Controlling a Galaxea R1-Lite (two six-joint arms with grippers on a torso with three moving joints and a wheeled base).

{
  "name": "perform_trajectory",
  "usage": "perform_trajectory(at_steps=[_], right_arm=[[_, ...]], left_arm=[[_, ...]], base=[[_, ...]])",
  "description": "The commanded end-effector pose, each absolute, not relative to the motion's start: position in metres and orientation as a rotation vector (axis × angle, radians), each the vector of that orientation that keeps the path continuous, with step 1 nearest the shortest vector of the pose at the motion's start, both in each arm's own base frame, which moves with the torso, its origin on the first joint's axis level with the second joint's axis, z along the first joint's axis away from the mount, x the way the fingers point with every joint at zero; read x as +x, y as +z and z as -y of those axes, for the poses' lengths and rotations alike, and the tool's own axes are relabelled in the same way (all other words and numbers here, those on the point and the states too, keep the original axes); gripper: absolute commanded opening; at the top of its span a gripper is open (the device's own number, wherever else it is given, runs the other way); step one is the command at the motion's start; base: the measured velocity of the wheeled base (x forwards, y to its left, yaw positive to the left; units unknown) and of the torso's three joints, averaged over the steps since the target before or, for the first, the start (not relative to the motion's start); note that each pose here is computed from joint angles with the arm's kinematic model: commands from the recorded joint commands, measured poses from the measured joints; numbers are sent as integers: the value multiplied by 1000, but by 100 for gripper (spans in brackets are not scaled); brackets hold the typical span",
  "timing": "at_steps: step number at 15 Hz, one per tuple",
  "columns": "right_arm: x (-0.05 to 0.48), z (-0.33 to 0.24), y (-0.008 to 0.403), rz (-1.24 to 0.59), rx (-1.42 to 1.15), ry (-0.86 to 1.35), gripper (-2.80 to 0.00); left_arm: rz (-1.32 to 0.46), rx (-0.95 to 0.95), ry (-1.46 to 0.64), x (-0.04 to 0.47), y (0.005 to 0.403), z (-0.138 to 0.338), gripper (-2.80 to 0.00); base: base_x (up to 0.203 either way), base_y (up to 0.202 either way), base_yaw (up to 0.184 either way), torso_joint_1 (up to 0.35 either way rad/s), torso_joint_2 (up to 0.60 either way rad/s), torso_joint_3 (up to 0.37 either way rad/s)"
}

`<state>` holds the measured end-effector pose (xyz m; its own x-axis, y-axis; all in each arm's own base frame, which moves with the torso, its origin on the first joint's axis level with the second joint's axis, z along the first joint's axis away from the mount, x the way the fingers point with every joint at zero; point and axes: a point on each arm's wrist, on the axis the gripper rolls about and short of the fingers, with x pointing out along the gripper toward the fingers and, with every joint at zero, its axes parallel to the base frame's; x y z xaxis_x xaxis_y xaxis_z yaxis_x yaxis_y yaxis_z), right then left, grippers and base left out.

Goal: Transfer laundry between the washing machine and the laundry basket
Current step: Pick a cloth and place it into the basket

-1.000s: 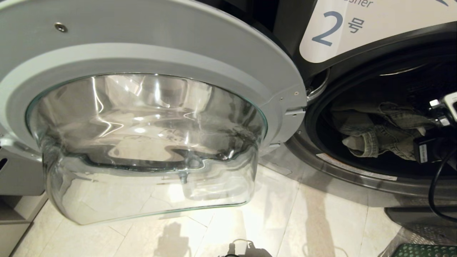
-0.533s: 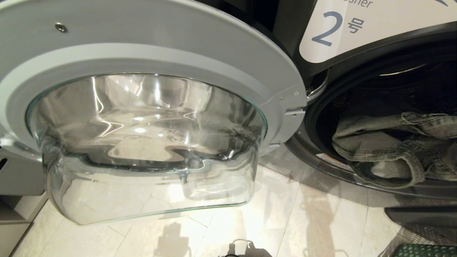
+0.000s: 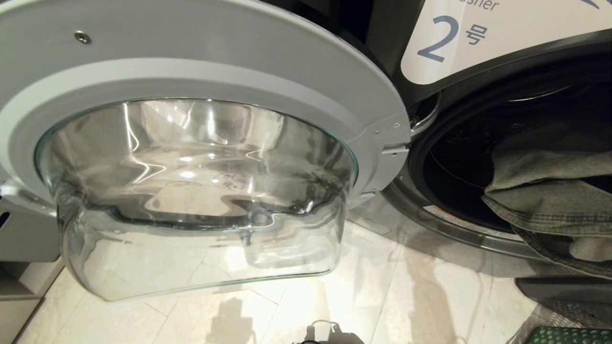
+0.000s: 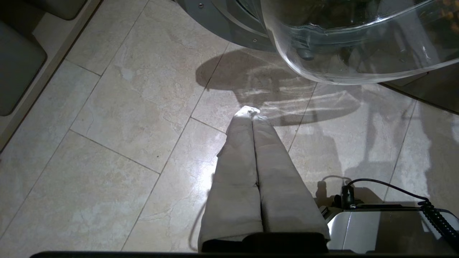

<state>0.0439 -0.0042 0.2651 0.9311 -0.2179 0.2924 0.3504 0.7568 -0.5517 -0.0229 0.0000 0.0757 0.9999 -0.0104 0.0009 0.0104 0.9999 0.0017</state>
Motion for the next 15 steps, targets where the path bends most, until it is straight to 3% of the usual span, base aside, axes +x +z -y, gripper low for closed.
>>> perform_trajectory(at_steps=[1,5,10,15], right_arm=[[-8,5,261,279,-652,-310,-280],[-41,6,218,157,-629,-229,-280],[-27,4,179,46,-280,-236,-280],[-33,3,176,86,-271,-215,-280]], left_arm=[[0,2,-11,-23,76,0,-280],[0,2,-11,-23,76,0,-280],[1,2,-11,-23,76,0,-280],[1,2,-11,-23,76,0,-280]], base=[[0,0,0,0,0,0],[0,0,0,0,0,0],[0,0,0,0,0,0],[0,0,0,0,0,0]])
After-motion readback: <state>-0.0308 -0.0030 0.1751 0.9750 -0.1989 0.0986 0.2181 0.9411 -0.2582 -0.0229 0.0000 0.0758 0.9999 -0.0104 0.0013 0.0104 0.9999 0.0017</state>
